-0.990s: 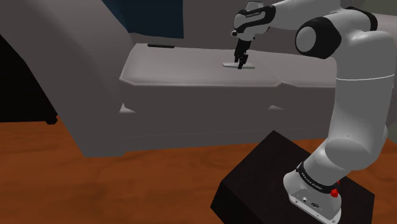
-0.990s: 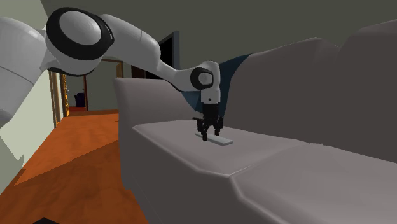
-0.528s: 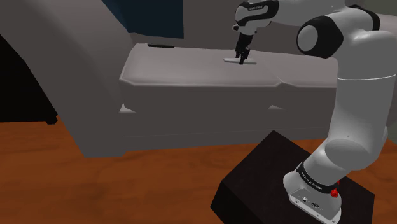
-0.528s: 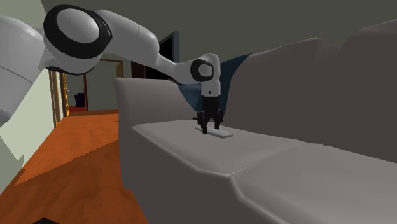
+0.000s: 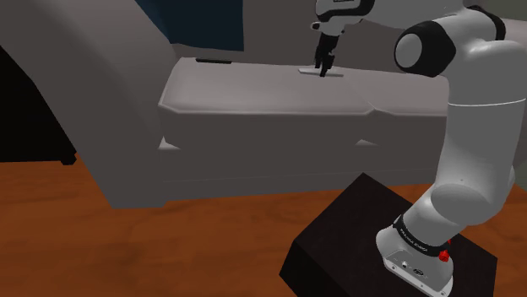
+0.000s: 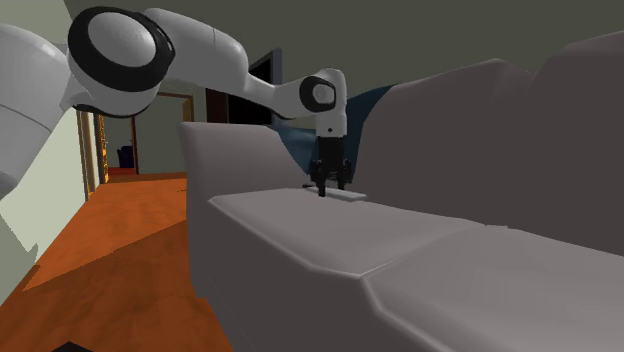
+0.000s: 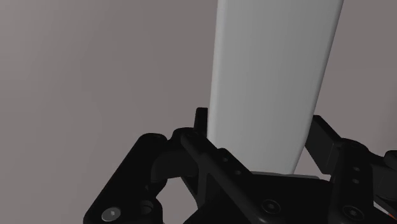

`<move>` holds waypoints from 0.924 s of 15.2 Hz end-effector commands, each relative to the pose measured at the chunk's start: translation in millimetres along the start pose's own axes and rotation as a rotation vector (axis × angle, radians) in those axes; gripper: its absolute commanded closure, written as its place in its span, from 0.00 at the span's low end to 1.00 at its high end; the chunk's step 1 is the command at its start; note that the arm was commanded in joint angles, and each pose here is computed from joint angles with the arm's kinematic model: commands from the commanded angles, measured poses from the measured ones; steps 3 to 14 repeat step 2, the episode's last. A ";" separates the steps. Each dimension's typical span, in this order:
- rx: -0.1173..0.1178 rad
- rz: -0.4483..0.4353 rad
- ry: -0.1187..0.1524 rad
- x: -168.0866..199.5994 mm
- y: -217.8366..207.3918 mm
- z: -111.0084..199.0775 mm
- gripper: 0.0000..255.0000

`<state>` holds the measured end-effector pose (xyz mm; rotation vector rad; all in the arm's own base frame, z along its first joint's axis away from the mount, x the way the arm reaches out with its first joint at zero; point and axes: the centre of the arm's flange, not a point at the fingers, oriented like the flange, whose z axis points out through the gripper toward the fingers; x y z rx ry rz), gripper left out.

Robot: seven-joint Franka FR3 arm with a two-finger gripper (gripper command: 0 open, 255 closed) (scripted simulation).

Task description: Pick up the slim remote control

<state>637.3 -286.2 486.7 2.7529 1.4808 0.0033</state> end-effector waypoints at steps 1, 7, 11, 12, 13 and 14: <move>0.000 0.000 0.000 -0.7 -0.4 -7.6 1.00; 0.000 0.000 0.000 -0.7 -0.3 -7.6 1.00; 0.000 0.000 0.000 -0.7 -0.3 -7.6 1.00; 0.000 0.000 0.000 -0.7 -0.3 -7.6 1.00; 0.000 0.000 0.000 -0.7 -0.3 -7.6 1.00; 0.000 0.000 0.000 -0.7 -0.3 -7.6 1.00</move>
